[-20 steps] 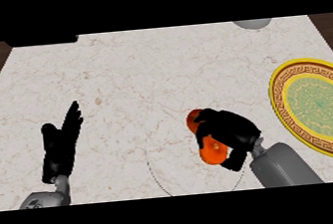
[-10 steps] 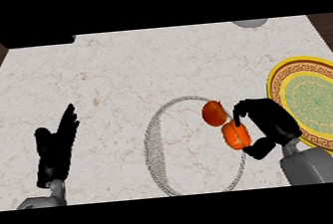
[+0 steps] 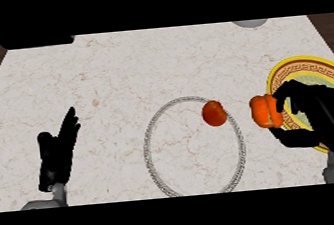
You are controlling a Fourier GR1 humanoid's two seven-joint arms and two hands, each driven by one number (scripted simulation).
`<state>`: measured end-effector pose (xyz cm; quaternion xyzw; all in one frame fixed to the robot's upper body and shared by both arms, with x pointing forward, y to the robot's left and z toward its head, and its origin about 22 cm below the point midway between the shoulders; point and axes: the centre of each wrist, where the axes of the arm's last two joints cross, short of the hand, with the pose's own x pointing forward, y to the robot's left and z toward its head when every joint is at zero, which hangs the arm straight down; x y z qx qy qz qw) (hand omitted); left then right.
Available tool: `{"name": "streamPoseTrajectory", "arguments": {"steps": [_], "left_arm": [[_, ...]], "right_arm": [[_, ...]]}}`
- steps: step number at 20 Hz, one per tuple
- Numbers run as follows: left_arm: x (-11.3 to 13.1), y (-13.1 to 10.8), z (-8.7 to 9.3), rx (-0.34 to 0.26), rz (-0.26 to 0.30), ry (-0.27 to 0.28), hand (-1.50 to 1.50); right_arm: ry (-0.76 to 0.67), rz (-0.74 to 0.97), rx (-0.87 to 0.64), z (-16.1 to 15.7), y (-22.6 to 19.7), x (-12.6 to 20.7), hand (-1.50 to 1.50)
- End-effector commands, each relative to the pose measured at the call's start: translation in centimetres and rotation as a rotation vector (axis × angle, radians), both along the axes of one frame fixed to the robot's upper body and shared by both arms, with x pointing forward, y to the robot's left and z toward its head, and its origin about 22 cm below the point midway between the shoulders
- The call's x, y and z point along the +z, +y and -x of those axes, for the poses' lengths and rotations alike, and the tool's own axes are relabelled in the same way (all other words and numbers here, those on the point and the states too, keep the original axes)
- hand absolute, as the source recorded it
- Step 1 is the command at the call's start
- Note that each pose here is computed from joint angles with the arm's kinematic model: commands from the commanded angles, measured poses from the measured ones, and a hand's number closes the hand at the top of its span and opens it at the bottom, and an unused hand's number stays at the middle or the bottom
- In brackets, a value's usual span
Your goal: Pick the squash from the placemat and place it in the plate
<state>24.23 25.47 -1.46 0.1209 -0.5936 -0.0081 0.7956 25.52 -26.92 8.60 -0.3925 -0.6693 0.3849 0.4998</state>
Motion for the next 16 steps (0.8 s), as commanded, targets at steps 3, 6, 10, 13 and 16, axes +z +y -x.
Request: {"name": "streamPoseTrajectory", "arguments": {"steps": [3, 6, 10, 13, 16], "left_arm": [[0.2, -0.7, -0.7, -0.015, 0.015, 0.009, 0.00], [-0.1, 0.3, 0.0, -0.009, -0.010, -0.006, 0.00], [0.4, -0.7, -0.7, -0.038, 0.009, -0.008, 0.00], [-0.2, -1.5, -1.1, -0.027, 0.005, -0.006, 0.00], [1.7, -0.8, 0.9, -0.032, -0.002, -0.018, 0.00]], "right_arm": [[-0.163, -0.072, -0.184, -0.1, -3.5, 4.4, 1.50], [-0.138, -0.087, -0.252, 2.4, -4.2, 4.4, 1.50], [-0.105, -0.107, -0.293, -1.3, -7.0, 5.0, 1.50], [-0.071, -0.073, -0.334, -2.4, -8.1, 1.7, 1.50], [-0.037, -0.077, -0.349, -3.1, -12.3, 1.3, 1.50]]}}
